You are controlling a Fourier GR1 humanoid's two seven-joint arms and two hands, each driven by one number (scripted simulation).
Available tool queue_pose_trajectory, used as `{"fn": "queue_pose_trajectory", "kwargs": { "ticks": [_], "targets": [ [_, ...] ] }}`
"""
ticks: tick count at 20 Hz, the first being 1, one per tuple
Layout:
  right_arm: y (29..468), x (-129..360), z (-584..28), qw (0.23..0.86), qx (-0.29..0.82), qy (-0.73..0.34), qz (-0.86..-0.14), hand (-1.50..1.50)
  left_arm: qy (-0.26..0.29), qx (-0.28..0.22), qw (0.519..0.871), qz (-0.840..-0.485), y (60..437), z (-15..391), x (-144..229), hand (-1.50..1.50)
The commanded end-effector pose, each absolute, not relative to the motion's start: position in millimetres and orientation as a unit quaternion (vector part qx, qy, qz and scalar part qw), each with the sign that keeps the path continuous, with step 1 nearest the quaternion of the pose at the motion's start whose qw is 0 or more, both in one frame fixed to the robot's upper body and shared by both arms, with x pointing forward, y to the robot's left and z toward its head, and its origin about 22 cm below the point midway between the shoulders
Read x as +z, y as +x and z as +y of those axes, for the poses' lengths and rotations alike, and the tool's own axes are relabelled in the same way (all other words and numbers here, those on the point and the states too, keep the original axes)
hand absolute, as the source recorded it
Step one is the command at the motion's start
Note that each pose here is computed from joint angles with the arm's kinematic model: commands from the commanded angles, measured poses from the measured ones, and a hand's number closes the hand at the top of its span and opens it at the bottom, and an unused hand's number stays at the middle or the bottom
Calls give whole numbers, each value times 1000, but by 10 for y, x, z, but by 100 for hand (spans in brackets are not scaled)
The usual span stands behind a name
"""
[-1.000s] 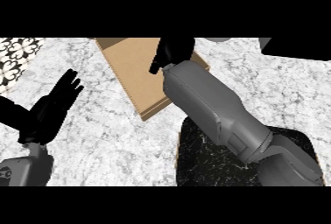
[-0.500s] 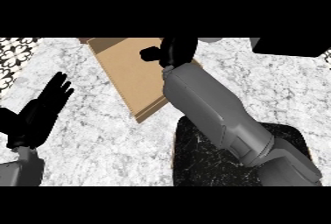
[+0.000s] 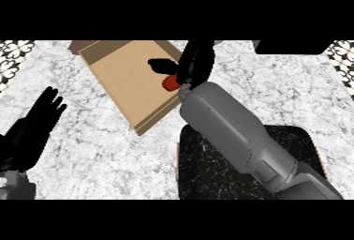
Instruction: Pick the bell pepper from the tray and place it in the cardboard box
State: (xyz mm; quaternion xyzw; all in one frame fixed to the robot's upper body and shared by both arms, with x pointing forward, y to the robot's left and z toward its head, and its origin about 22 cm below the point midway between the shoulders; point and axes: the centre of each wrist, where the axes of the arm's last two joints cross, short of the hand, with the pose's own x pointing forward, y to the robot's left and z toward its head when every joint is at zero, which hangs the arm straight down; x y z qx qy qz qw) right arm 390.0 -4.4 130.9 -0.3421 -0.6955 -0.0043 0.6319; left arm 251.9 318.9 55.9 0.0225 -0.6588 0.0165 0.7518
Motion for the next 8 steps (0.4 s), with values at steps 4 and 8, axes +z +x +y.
{"fn": "queue_pose_trajectory", "kwargs": {
  "ticks": [4, 8],
  "targets": [
    [3652, 1278, -147, 625, -16, -318, -713, -150, 27, 32, 749, -661, 2508, 3244, 452, 0],
    [3670, 1255, -574, 629, 1, -328, -705, -150, 26, 23, 748, -663, 2449, 3213, 611, 0]
  ]
}}
